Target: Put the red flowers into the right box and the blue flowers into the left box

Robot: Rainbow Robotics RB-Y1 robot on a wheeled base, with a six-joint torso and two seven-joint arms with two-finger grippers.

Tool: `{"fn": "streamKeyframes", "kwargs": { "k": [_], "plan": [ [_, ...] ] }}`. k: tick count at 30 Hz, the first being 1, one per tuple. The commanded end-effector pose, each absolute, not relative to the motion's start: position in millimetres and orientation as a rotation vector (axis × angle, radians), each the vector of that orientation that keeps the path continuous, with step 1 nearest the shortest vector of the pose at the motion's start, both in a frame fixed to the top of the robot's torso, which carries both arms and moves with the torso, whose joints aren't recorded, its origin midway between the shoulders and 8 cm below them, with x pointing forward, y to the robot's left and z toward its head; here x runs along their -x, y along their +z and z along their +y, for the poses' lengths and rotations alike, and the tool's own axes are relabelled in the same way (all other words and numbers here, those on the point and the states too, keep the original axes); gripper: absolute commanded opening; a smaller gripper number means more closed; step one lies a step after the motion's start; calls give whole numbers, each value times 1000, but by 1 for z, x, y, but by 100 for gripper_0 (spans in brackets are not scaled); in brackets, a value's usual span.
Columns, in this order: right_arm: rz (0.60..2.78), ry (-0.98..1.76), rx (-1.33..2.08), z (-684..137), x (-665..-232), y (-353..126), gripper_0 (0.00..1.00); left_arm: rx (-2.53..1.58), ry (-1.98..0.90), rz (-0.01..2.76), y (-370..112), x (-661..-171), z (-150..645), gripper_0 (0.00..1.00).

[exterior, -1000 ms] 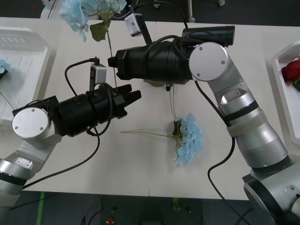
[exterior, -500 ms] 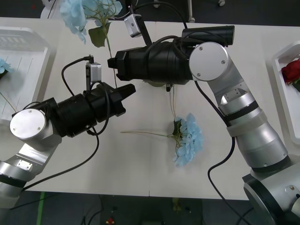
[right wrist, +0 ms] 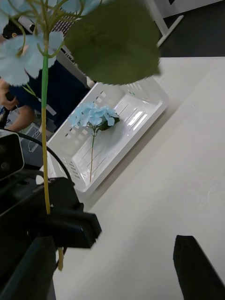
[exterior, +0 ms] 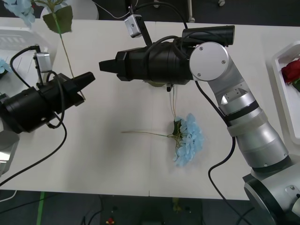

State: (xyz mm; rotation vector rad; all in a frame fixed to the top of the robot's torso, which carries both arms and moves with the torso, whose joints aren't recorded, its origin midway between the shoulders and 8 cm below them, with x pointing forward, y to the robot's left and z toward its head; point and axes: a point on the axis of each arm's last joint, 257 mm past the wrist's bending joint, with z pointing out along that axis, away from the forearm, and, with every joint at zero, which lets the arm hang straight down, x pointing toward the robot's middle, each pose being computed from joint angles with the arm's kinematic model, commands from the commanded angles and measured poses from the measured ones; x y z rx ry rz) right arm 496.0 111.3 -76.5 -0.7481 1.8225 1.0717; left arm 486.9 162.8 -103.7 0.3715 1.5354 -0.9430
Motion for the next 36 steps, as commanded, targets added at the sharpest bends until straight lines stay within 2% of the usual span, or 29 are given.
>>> {"fn": "streamKeyframes", "kwargs": {
  "k": [1, 7, 10, 13, 17, 18, 22, 27, 33, 34, 35, 36],
  "plan": [
    [1772, 1025, 800, 101, -497, -61, 99, -375, -772, 1596, -104, -488, 247, 0],
    [1817, 923, 811, 74, -512, -75, 99, -330, -571, 1677, -97, -496, 348, 0],
    [1883, 845, 840, 52, -517, -93, 99, -261, -457, 1725, -99, -511, 398, 0],
    [2015, 908, 757, 39, -511, -105, 99, -186, -351, 1749, -101, -530, 438, 0],
    [2237, 1095, 430, 31, -500, -110, 100, -87, -196, 1785, -110, -555, 485, 0],
    [2335, 1143, 233, 25, -497, -113, 99, -38, -121, 1806, -116, -567, 509, 0],
    [2486, 1259, -189, 16, -493, -122, 99, 54, -15, 1856, -130, -580, 552, 0],
    [2569, 1397, -739, 17, -485, -130, 99, 124, 103, 1929, -145, -573, 600, 0],
    [2569, 1364, -1262, 21, -477, -159, 99, 147, 182, 1981, -152, -561, 627, 0],
    [2565, 1343, -1337, 23, -475, -166, 100, 154, 177, 1982, -153, -560, 627, 15],
    [2560, 1329, -1374, 22, -474, -170, 99, 156, 175, 1981, -153, -560, 627, 26],
    [2553, 1297, -1427, 21, -472, -177, 100, 162, 171, 1982, -153, -560, 627, 45]
  ]
}}
